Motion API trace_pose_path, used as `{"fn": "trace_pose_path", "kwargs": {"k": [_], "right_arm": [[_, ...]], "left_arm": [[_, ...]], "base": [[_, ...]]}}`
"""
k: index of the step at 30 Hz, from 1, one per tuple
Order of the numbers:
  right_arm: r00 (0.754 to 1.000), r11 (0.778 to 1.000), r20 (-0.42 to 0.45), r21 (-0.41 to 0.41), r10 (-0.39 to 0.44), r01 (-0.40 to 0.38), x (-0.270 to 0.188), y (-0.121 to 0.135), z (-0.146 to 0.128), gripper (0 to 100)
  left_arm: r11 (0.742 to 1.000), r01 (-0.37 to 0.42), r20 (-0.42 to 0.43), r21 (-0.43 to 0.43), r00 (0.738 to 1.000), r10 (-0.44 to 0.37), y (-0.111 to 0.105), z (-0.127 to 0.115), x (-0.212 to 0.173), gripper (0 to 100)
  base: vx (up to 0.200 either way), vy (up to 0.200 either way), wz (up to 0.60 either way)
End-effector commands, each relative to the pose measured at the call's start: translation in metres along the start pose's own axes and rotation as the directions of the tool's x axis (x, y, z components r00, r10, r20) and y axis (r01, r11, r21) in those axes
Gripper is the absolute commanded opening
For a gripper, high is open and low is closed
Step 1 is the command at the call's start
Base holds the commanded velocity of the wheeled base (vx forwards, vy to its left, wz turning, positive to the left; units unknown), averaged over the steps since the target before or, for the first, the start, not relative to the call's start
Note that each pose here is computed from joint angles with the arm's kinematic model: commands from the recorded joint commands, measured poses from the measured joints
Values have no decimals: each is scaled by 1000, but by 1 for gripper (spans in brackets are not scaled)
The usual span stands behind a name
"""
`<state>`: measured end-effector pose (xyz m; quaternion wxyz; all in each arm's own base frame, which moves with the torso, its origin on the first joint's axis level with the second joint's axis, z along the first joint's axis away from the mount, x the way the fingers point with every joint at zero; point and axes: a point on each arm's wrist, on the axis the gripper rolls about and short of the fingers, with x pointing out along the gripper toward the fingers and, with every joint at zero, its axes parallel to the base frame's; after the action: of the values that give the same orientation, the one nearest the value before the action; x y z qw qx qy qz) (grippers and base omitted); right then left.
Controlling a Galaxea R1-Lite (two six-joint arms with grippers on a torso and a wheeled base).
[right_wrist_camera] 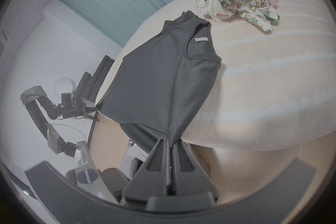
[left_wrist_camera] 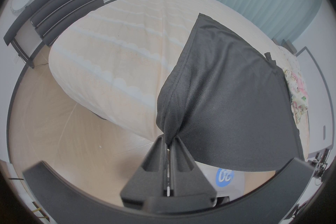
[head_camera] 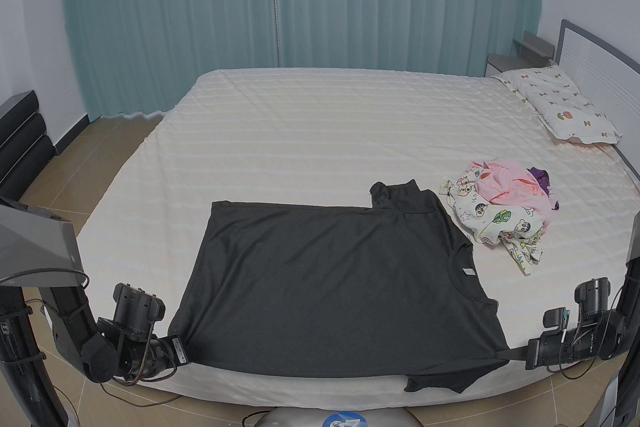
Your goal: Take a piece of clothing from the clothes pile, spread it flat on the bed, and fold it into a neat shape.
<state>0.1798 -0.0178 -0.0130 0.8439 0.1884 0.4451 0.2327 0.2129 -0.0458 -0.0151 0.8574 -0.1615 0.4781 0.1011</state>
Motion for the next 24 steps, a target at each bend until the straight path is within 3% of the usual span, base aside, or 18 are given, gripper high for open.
{"fn": "trace_pose_path", "kwargs": {"k": [1, 20, 24], "right_arm": [[1000, 1000, 9, -27, -1, 1, -9, 7, -1, 0], [997, 1000, -79, -5, -2, 1, -23, 17, -14, 0], [997, 1000, -72, -12, -2, 1, -24, 18, -13, 0]], "left_arm": [[999, -27, -25, 41, 999, 28, 5, -9, -4, 0], [976, -73, -146, 206, 984, 105, 11, -41, -15, 0], [978, -65, -129, 198, 987, 91, 9, -38, -16, 0]], "base": [[0, 0, 0], [0, 0, 0], [0, 0, 0]]}}
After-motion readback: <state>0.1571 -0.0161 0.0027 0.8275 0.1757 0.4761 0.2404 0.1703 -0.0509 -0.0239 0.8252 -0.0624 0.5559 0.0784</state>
